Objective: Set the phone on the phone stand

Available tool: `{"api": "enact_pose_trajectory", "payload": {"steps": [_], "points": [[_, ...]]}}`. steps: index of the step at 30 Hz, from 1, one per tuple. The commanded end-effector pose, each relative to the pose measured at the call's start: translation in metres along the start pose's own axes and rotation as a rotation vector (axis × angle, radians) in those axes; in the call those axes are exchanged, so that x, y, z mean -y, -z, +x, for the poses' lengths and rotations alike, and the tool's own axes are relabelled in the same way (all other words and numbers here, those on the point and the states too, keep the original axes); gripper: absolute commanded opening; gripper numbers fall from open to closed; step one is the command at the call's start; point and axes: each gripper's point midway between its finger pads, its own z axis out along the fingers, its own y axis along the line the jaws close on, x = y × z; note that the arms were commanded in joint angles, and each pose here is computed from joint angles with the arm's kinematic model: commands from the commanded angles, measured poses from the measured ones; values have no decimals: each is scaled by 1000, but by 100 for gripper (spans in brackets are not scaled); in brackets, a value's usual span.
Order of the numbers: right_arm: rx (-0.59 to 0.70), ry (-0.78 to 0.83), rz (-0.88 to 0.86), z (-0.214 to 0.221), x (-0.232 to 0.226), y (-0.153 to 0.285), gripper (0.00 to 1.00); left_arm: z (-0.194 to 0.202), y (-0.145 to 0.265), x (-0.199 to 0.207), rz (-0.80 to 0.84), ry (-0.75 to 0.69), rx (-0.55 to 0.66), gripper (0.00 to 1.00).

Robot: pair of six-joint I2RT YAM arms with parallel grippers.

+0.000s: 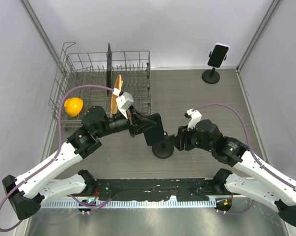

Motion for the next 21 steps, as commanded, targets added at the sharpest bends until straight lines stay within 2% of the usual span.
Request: {"api": "enact_pose_trajectory", "payload": {"steps": [1,7,21], "points": [[37,33,-60,-10,-13,-3,48,-19,9,7,14,-79,88,0],[53,43,-56,-14,-14,-6,49,-11,13,5,-2,-83,75,0],[97,69,-15,-22,-6,-8,25,-7,12,6,14,-79,54,0]]}}
